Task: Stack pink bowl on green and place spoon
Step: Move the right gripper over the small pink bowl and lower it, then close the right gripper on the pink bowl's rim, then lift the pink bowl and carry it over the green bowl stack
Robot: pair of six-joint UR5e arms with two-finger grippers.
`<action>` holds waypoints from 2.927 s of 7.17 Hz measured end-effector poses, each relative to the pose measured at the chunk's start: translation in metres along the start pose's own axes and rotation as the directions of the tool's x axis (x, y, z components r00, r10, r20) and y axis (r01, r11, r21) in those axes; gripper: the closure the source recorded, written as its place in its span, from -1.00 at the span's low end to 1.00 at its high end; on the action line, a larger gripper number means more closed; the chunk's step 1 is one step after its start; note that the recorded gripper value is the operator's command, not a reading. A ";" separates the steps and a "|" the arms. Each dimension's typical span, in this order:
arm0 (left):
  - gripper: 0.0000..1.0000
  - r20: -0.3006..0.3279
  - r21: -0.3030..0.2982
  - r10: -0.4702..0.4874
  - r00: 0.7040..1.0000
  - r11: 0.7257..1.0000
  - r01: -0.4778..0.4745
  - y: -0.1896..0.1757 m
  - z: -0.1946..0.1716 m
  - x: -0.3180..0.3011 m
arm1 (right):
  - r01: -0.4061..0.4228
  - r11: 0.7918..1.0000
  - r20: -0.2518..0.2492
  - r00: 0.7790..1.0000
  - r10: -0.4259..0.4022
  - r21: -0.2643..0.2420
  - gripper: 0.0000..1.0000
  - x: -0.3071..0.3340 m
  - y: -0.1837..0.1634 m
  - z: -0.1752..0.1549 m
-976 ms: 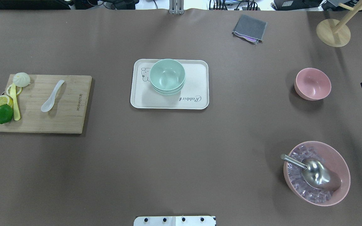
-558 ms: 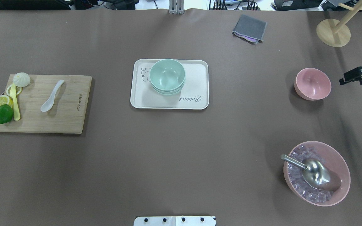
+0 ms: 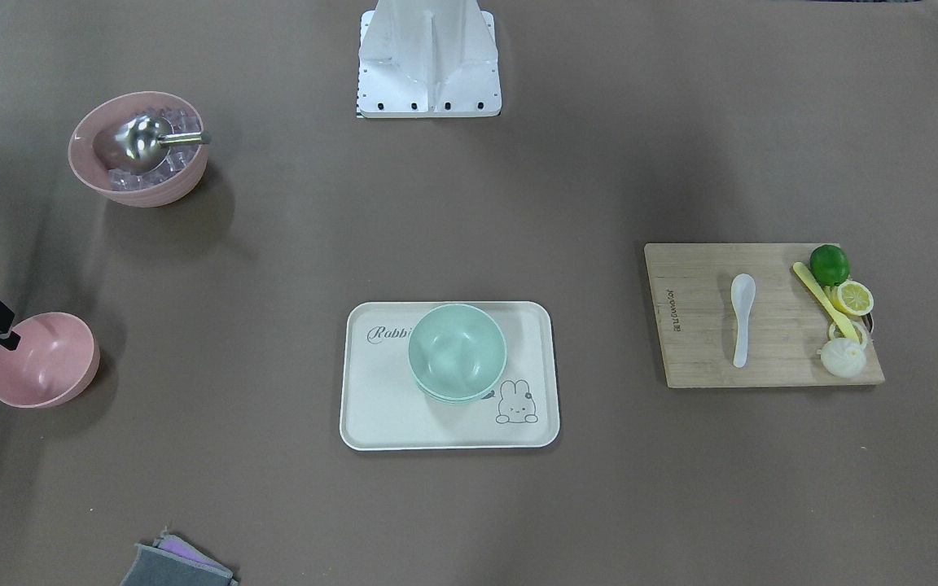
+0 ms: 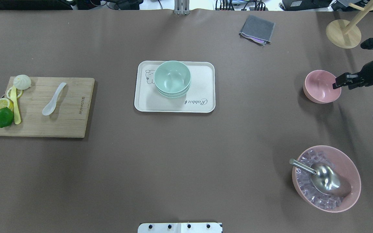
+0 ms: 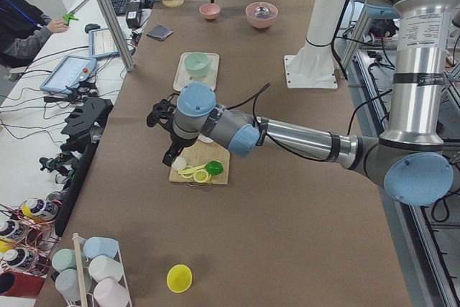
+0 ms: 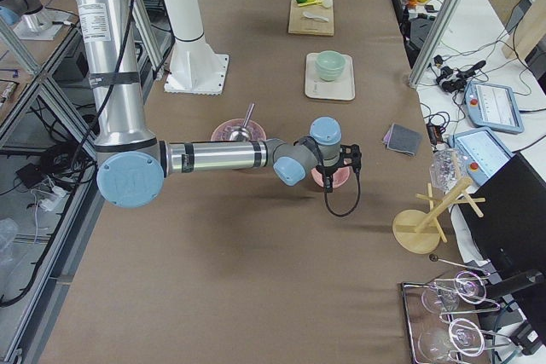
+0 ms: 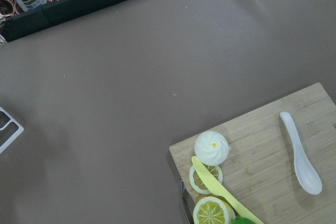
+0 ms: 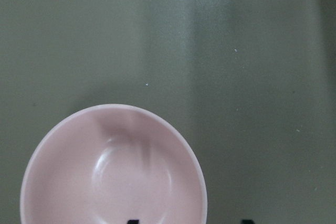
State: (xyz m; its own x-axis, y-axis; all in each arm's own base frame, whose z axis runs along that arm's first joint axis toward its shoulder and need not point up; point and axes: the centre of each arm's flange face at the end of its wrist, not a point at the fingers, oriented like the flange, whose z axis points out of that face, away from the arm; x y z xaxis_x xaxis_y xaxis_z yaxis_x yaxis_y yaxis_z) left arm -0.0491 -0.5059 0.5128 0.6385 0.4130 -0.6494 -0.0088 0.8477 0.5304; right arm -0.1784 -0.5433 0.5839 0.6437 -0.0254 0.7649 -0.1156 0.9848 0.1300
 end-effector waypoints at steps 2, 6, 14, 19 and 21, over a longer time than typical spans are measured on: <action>-0.96 0.000 0.001 0.001 1.000 1.000 -0.001 -0.001 0.000 0.000 | -0.002 1.000 -0.010 1.000 0.002 -0.009 0.23 0.002 0.002 0.008; -0.96 0.000 0.001 0.003 1.000 1.000 -0.003 -0.001 0.000 0.000 | -0.029 0.999 -0.014 0.999 0.029 -0.018 1.00 -0.004 0.005 0.015; -0.96 0.000 -0.002 -0.002 1.000 1.000 0.002 -0.002 0.001 -0.002 | 0.050 0.994 0.165 0.984 -0.067 0.101 1.00 -0.252 -0.091 -0.040; -0.96 0.000 -0.007 -0.007 1.000 1.000 0.007 0.002 0.003 -0.003 | -0.150 0.989 0.064 0.987 0.149 0.006 1.00 -0.509 -0.056 -0.037; -0.96 0.000 -0.008 -0.008 1.000 1.000 0.008 0.003 0.003 -0.004 | -0.169 0.986 0.033 0.985 0.169 0.008 1.00 -0.548 -0.045 -0.017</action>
State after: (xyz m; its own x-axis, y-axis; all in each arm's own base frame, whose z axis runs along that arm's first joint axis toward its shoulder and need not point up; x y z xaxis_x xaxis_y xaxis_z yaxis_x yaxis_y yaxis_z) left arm -0.0491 -0.5058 0.5187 0.6387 0.4065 -0.6533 -0.0102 0.8534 0.5211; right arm -0.5127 -0.5705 0.1482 0.5897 0.1356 0.7962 -0.2286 0.9735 0.0034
